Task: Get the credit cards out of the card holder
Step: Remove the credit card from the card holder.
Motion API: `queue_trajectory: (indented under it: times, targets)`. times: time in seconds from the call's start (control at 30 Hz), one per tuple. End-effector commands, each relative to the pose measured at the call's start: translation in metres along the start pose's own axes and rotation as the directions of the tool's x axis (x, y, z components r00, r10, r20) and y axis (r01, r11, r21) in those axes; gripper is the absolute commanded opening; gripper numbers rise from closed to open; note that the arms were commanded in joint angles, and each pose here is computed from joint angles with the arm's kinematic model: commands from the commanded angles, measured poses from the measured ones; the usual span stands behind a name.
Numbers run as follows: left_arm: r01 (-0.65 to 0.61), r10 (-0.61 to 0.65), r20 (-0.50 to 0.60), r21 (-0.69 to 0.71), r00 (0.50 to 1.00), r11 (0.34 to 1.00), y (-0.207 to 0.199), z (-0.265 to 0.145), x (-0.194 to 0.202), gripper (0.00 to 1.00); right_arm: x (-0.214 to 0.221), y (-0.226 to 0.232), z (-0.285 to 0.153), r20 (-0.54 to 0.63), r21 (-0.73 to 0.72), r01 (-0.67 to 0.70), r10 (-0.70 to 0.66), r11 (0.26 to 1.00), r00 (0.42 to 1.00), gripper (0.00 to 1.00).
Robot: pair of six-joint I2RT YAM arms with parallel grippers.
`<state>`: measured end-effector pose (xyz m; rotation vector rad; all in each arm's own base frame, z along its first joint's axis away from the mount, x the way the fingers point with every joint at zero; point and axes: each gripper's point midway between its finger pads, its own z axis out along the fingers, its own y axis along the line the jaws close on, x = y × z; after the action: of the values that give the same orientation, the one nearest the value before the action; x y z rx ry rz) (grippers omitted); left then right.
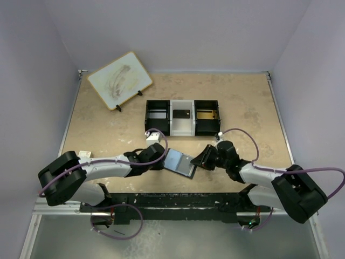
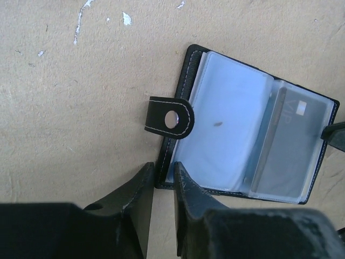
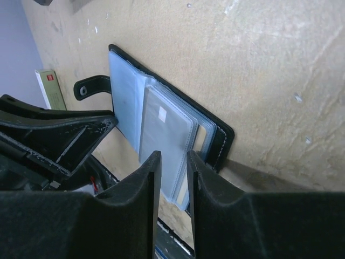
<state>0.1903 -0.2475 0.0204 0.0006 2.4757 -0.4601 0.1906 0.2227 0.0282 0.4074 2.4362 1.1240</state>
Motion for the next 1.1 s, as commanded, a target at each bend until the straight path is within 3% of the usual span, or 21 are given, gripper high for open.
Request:
queue_trajectory:
  times: [0.0,0.43,0.73,1.07]
  targets:
    - [-0.007,0.007,0.024,-0.014,1.000,1.000,-0.004,-0.001,-0.007,0.17,0.002,-0.017,-0.005,0.042,0.051,-0.100,0.098,0.994,0.994,0.30]
    - [-0.028,0.028,0.016,-0.004,0.999,1.000,-0.014,0.000,-0.003,0.08,-0.003,0.003,0.002,0.018,-0.014,-0.055,0.056,0.998,0.998,0.26]
    - [-0.027,0.027,0.021,-0.024,0.999,0.999,-0.011,-0.003,-0.003,0.02,-0.013,0.005,-0.012,0.066,0.033,-0.010,0.008,0.999,0.998,0.36]
    - [-0.026,0.027,0.026,-0.017,0.999,1.000,-0.013,-0.005,-0.005,0.00,-0.008,0.019,-0.009,0.026,-0.043,0.011,-0.010,0.999,1.000,0.33]
